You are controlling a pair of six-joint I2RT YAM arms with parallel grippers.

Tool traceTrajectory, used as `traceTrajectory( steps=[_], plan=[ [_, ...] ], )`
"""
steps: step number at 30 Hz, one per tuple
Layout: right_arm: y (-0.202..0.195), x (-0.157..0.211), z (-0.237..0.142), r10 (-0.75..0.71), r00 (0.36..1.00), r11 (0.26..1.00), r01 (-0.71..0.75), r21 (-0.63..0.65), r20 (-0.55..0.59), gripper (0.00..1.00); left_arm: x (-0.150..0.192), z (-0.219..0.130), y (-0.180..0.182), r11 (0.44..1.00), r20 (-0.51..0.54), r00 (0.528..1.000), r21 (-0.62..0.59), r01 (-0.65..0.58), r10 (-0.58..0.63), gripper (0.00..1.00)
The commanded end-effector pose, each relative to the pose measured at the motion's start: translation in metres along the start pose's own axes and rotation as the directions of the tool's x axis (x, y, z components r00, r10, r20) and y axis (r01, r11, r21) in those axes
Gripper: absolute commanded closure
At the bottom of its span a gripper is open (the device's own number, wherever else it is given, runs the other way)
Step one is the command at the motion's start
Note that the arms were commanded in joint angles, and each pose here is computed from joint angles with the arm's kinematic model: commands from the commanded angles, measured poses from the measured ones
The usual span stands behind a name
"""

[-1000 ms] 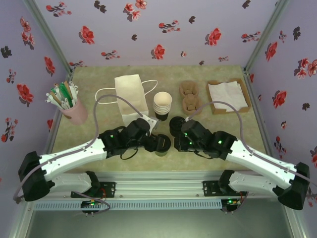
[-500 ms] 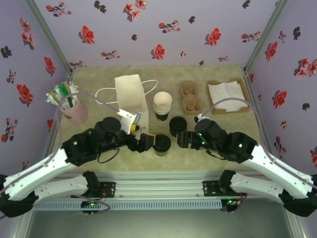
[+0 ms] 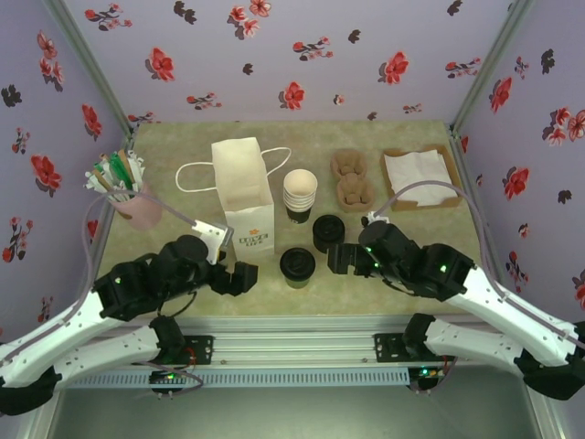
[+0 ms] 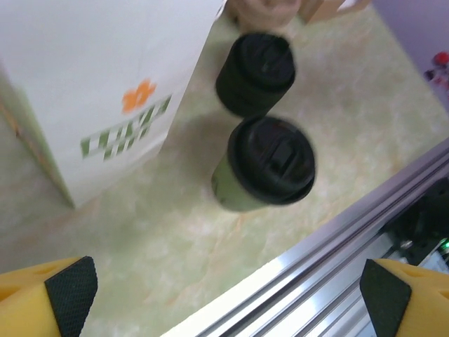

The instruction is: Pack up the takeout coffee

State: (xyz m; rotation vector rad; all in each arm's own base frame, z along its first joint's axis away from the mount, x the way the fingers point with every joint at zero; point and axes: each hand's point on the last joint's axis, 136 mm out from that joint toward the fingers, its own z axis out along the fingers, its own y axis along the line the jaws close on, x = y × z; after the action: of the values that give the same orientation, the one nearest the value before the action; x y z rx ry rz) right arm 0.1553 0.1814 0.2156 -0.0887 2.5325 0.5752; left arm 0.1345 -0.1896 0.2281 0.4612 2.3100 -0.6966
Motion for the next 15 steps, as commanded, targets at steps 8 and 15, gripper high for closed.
traceTrajectory(
  steps=[8,15],
  plan=[
    [-0.013,-0.013,0.022,0.018,1.0,0.989,-0.017,0.148,-0.008,0.01,0.046,0.045,-0.005,0.974,-0.105,0.973,0.078,0.214,-0.206,0.45],
    [-0.033,-0.041,0.026,0.093,0.996,0.957,-0.094,0.274,0.019,0.01,0.044,0.079,-0.018,0.972,-0.086,0.974,0.097,0.215,-0.208,0.55]
  ],
)
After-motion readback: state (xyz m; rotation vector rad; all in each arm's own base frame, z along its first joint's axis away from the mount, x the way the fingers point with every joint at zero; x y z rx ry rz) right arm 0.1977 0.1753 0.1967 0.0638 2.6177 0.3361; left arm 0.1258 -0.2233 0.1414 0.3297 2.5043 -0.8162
